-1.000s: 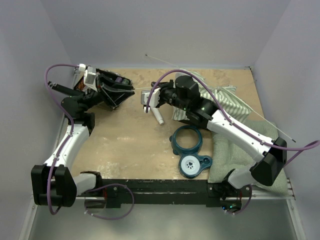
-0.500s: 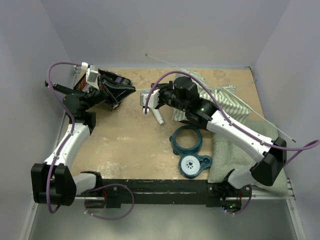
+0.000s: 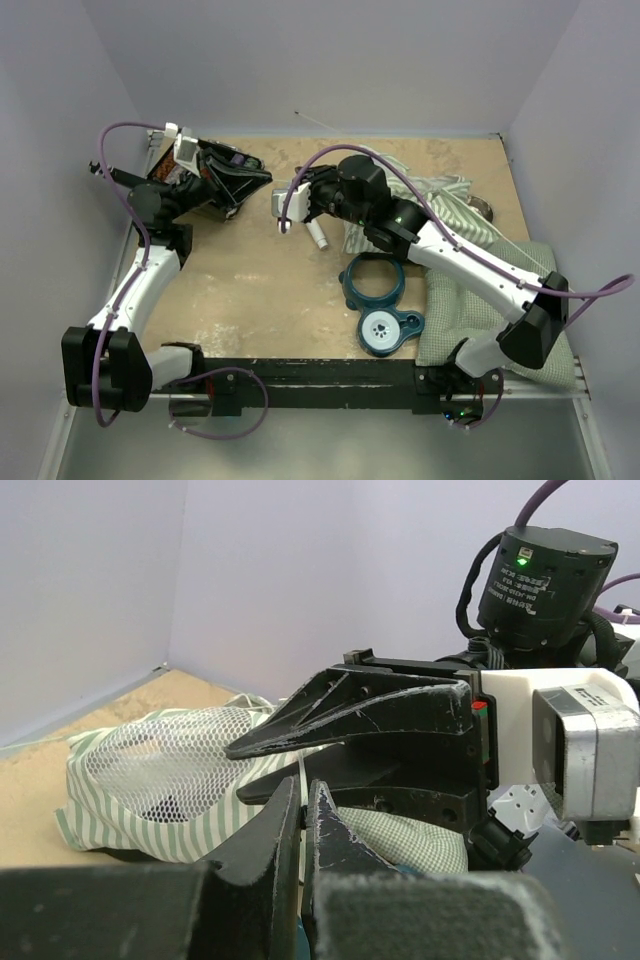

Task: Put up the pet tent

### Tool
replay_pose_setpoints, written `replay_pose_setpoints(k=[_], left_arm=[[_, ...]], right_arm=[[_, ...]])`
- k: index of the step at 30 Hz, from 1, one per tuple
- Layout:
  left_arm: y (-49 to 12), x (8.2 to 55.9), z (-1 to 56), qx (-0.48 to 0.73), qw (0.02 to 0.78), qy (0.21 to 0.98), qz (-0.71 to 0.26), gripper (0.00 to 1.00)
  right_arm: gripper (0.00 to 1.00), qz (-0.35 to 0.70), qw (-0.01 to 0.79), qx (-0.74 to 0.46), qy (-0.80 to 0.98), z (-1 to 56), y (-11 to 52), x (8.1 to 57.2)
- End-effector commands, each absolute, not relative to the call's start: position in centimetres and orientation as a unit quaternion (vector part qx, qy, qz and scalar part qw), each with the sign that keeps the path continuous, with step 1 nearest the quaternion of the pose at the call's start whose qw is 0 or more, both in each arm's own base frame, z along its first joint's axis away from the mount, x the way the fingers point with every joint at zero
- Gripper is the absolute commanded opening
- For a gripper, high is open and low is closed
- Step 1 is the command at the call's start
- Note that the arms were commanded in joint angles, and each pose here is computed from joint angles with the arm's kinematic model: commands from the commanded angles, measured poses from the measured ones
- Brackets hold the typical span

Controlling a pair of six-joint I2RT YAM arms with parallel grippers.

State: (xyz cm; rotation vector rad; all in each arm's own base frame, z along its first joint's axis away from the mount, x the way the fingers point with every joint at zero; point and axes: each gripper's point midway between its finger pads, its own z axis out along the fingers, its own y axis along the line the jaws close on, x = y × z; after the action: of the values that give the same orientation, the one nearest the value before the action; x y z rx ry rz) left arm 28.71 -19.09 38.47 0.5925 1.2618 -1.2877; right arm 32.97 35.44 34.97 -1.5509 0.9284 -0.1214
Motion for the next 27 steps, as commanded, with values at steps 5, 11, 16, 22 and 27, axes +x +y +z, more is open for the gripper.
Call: replay_pose_setpoints(k=[5, 11, 16, 22, 27], left_arm=[[-19.4, 28.9, 39.3, 0.253, 0.589, 0.534, -0.551, 0.00], [-19.7, 29.0, 38.8, 0.250, 0.582, 0.539, -0.555, 0.00], [-19.8, 28.9, 38.8, 0.250, 0.580, 0.540, -0.557, 0.00], [-17.3, 28.3, 37.8, 0.256, 0.575, 0.557, -0.542, 0.75], [-14.3, 29.6, 32.9, 0.233, 0.592, 0.628, -0.448, 1.00]], right_arm=[[0.30, -0.032, 0.658, -0.650, 0.379, 39.0, 37.4, 31.9], [0.26, -0.028, 0.666, -0.645, 0.374, 39.9, 38.2, 31.8], [0.00, -0.040, 0.667, -0.645, 0.371, 39.9, 38.1, 31.9], [0.00, -0.067, 0.681, -0.626, 0.374, 41.1, 36.5, 32.3], [0.00, -0.072, 0.701, -0.605, 0.372, 43.3, 35.6, 32.3]])
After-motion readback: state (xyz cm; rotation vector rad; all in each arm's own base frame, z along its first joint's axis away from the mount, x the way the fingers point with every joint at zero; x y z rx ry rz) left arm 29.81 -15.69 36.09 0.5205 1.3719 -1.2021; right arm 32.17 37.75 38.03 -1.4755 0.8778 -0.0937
